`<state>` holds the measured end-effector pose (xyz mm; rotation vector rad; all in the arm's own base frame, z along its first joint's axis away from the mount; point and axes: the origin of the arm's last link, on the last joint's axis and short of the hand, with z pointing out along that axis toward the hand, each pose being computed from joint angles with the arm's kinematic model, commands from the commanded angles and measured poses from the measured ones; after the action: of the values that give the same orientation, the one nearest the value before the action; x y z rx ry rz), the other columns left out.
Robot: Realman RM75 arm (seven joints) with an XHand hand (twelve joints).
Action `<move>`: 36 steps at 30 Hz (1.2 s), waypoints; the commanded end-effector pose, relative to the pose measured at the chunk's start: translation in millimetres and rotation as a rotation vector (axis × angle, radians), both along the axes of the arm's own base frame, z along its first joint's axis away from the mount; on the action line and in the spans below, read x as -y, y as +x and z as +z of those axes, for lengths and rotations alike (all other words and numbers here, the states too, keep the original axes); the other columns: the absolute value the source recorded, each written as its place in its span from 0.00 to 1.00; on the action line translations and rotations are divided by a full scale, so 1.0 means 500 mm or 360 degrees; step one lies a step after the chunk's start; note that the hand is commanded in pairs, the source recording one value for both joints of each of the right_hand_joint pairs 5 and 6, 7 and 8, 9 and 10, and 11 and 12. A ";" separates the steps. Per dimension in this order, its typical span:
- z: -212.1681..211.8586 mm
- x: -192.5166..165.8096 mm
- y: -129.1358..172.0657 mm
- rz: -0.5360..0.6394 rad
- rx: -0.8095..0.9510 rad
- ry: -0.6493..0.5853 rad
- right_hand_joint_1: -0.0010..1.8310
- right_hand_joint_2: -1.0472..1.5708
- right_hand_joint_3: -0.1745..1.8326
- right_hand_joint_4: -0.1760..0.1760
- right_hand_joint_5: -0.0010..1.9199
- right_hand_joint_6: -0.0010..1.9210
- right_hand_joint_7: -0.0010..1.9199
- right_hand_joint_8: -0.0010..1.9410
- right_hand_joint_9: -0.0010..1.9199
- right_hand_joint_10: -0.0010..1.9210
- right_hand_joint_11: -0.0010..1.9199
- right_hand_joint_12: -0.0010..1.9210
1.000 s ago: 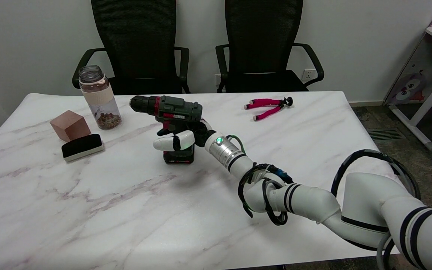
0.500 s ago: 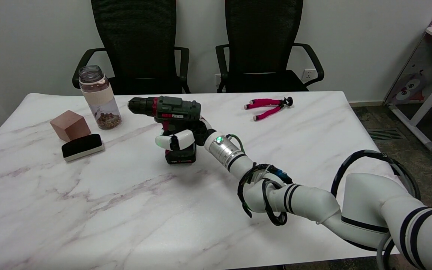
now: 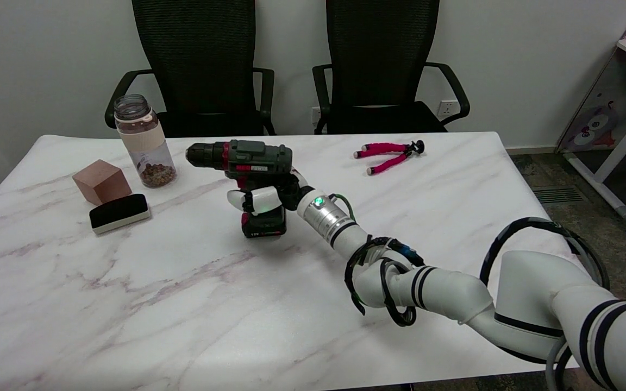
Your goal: Pick up the power screwdriver.
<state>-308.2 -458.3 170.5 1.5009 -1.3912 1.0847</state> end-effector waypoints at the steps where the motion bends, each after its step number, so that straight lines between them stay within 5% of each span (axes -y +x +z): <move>1: 0.006 0.006 -0.002 -0.0034 -0.0002 -0.0019 0.75 0.59 0.64 0.95 0.10 0.10 0.10 0.10 0.87 0.87 0.90 0.90; 12: 0.009 0.008 -0.004 -0.0055 0.0016 -0.0035 0.71 0.73 0.49 1.00 0.46 0.46 0.46 0.46 0.94 0.94 0.94 0.94; 13: 0.009 0.008 -0.004 -0.0056 0.0015 -0.0035 0.71 0.73 0.48 0.95 0.49 0.49 0.49 0.48 0.95 0.95 0.95 0.95; 16: 0.009 0.008 -0.005 -0.0057 0.0015 -0.0035 0.71 0.76 0.47 0.43 0.61 0.61 0.61 0.60 0.97 0.97 0.96 0.96; 17: 0.009 0.008 -0.005 -0.0059 0.0014 -0.0035 0.70 0.77 0.47 0.39 0.67 0.67 0.67 0.66 0.98 0.98 0.97 0.97; 22: 0.009 0.008 -0.005 -0.0060 0.0017 -0.0035 0.68 0.84 0.46 0.51 0.87 0.87 0.87 0.86 0.99 0.99 0.99 0.99; 31: 0.013 0.008 -0.004 -0.0063 0.0035 -0.0044 0.66 0.84 0.52 0.57 0.95 0.95 0.95 0.94 1.00 1.00 1.00 1.00; 36: 0.013 0.007 -0.003 -0.0058 0.0042 -0.0046 0.63 0.69 0.69 0.59 0.99 0.99 0.99 0.98 1.00 1.00 1.00 1.00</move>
<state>-310.0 -462.2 175.3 1.4497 -1.4048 1.0896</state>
